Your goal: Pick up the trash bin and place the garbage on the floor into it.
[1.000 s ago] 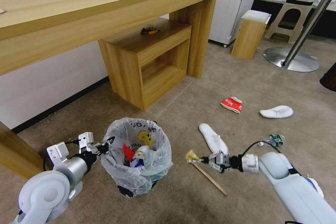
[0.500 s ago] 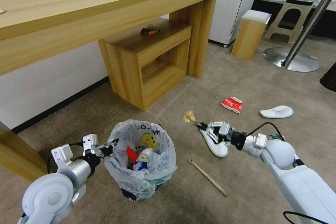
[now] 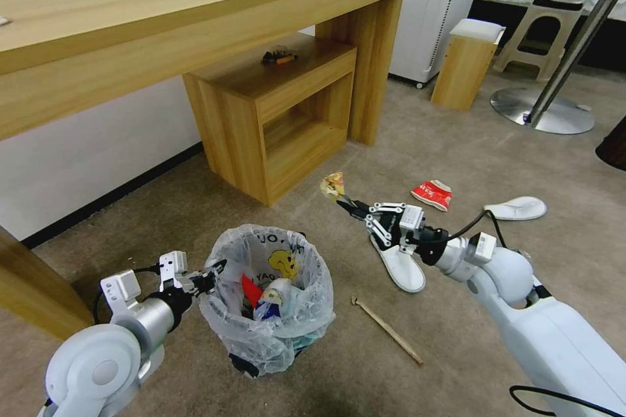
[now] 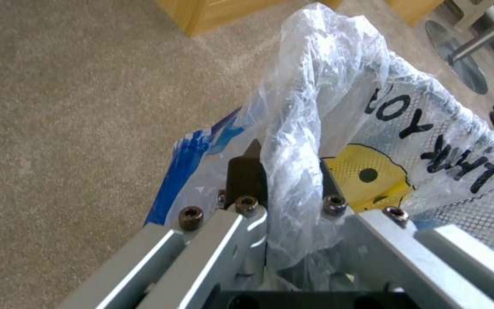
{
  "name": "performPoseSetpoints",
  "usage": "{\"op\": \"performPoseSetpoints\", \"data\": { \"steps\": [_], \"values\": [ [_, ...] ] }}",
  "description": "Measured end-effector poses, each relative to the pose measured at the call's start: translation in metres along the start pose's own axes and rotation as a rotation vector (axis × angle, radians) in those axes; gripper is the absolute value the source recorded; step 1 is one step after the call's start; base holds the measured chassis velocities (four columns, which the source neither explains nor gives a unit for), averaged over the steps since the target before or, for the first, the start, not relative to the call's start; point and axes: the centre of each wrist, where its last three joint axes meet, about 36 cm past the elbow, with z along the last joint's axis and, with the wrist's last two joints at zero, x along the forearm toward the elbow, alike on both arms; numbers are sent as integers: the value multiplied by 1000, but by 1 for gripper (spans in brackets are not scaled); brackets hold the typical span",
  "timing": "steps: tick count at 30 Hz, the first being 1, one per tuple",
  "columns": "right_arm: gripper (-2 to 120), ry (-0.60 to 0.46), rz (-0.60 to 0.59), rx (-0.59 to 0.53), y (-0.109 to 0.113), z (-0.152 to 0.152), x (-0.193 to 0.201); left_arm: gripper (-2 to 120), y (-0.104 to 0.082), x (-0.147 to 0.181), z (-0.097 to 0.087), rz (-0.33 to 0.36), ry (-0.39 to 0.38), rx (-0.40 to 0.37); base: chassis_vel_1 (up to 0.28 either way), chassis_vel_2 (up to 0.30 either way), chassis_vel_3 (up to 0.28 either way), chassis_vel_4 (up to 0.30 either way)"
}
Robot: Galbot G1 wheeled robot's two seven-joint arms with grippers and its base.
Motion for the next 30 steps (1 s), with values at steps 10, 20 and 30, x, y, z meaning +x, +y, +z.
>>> {"op": "performPoseSetpoints", "data": {
  "steps": [10,20,30],
  "values": [
    [0,-28,-81,-56,19,11,-32,3,-2,0,1,6,0,3,0,0,0,0],
    [0,-14,-142,-111,44,35,-46,3,-1,-2,1,7,-2,5,0,0,0,0],
    [0,-7,-236,-114,40,36,-40,3,4,-7,0,-3,1,11,0,0,0,0]
  ]
}}
